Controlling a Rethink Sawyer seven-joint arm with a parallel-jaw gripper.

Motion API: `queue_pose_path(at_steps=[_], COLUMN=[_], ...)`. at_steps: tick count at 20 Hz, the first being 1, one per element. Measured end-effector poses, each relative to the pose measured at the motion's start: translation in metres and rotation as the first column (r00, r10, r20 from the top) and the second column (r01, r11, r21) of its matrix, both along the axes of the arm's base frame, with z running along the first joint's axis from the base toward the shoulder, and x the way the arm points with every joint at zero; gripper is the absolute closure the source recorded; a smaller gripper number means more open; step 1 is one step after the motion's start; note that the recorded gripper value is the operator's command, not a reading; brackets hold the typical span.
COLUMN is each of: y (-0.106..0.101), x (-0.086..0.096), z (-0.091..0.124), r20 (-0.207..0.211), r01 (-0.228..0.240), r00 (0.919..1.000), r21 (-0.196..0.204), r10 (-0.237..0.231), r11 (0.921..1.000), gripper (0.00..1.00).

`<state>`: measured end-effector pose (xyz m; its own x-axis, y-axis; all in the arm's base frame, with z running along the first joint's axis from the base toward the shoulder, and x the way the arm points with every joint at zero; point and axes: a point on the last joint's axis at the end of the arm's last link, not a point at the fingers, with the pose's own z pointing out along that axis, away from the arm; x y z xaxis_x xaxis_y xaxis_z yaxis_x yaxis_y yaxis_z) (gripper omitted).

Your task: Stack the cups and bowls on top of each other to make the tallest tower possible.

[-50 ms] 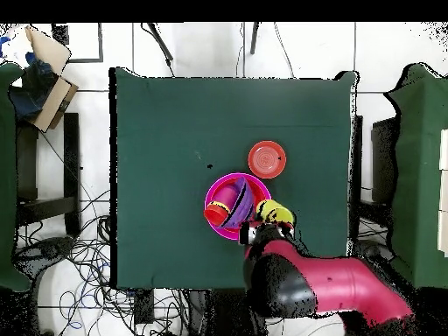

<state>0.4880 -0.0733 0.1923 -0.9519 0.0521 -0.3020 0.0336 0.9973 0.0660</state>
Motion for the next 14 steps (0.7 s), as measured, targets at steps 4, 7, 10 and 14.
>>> queue_pose_path(at_steps=[4,7,10,14], y=[0.026,0.047,0.059,0.065], x=[-0.006,-0.011,-0.011,-0.001], z=[-0.017,-0.035,-0.048,-0.054], r20=[-0.003,0.009,0.029,0.090], r01=[-0.061,-0.102,-0.114,-0.100], r00=[0.9981,0.9947,0.9930,0.9909], r21=[-0.001,0.004,0.010,0.003], r10=[0.061,0.102,0.114,0.100], r11=[0.9981,0.9947,0.9934,0.9949], gripper=[1.00,1.00,1.00,1.00])
